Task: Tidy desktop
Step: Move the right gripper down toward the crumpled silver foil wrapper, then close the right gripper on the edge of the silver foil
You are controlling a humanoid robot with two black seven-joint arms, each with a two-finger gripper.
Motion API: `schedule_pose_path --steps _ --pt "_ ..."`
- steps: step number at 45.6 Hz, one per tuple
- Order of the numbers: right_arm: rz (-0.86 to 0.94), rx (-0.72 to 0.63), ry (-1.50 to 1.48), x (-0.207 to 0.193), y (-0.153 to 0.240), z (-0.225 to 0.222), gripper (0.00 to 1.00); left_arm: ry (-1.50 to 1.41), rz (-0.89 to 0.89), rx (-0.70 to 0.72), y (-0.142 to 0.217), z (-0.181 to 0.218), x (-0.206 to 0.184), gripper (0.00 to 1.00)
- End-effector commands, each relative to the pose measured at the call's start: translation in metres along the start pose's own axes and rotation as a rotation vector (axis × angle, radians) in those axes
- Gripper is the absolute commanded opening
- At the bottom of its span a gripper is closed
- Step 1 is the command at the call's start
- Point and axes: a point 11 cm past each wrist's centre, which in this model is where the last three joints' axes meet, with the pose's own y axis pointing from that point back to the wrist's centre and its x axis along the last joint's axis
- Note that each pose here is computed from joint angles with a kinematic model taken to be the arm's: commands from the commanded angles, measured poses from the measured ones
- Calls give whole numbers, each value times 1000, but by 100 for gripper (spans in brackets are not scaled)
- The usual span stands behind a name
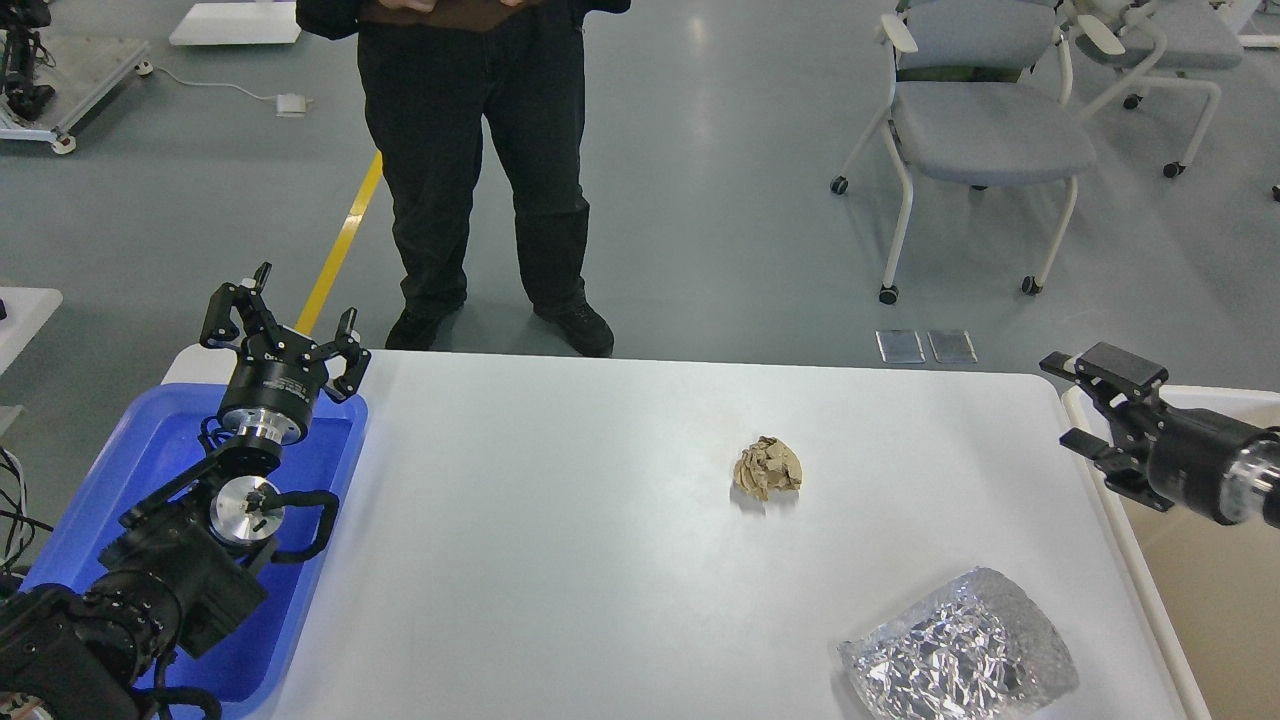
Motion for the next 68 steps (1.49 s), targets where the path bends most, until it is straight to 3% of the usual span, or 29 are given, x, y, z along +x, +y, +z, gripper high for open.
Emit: schedule_pose_path --steps 1,24,36,68 --pt "-62 -66 210 0 46 46 100 0 0 1 0 0 0 100" --pt "-144 -55 662 -43 65 80 100 -1 -1 2 0 0 0 100" --pt "-109 -17 859 -67 49 100 100 -2 -1 1 0 0 0 100" --pt "-115 29 932 -96 21 116 100 -1 -1 2 0 0 0 100"
